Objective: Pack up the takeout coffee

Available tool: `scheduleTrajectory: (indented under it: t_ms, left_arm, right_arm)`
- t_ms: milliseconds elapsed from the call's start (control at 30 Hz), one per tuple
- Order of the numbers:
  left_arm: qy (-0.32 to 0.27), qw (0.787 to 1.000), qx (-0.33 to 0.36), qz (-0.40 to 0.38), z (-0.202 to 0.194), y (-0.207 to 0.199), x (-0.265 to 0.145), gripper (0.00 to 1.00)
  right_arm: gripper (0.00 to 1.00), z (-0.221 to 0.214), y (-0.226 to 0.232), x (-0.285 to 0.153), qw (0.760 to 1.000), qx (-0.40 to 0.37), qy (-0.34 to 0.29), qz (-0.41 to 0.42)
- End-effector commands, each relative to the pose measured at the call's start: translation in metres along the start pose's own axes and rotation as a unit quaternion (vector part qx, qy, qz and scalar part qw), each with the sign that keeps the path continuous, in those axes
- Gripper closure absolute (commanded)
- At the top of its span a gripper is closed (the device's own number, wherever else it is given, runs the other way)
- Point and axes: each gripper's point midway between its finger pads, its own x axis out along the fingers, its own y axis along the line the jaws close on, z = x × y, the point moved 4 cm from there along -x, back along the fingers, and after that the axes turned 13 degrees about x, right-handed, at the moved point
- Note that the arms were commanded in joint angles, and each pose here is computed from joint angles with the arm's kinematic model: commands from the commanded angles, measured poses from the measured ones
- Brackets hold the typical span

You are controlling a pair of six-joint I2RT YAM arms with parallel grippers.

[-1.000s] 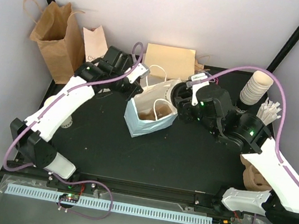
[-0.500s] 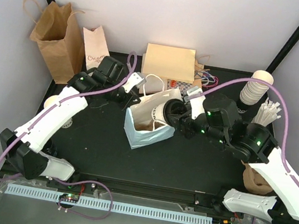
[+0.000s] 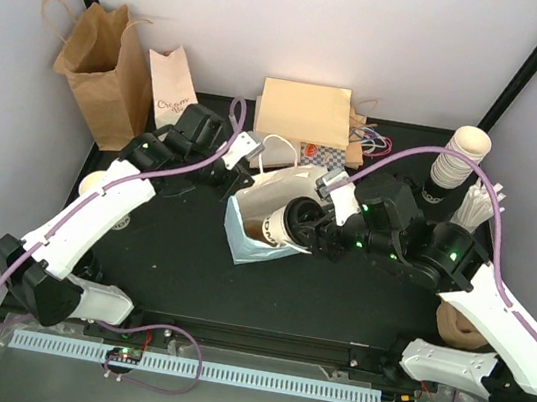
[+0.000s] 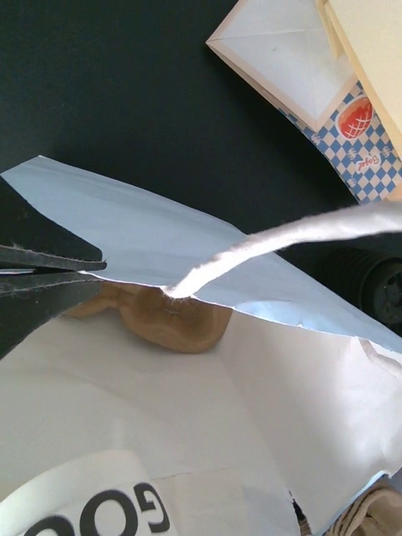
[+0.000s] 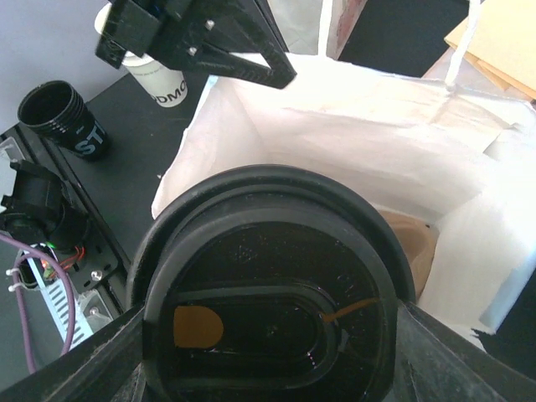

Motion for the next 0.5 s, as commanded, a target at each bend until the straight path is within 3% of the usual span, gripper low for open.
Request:
scheduleTrajectory:
  t_ms: [0, 233, 467]
  left_arm:
    - [-0.020, 0.998, 0.044, 0.037, 0.010, -0.003, -0.010, 0.98]
    - [-0.053, 0.991, 0.078, 0.097, 0.022, -0.001, -0.038, 0.98]
    - [-0.092, 0.984, 0.113, 0.103, 0.016, -0.017, -0.041, 0.98]
  right_arm:
    - [0.49, -0.006, -0.003, -0.006, 1.000, -0.001, 0.002, -0.001]
    - [0.49, -0.015, -0.003, 0.008, 0.999, -0.003, 0.037, 0.001]
    - [0.51, -0.034, -0.007, 0.025, 0.997, 0.007, 0.071, 0.003]
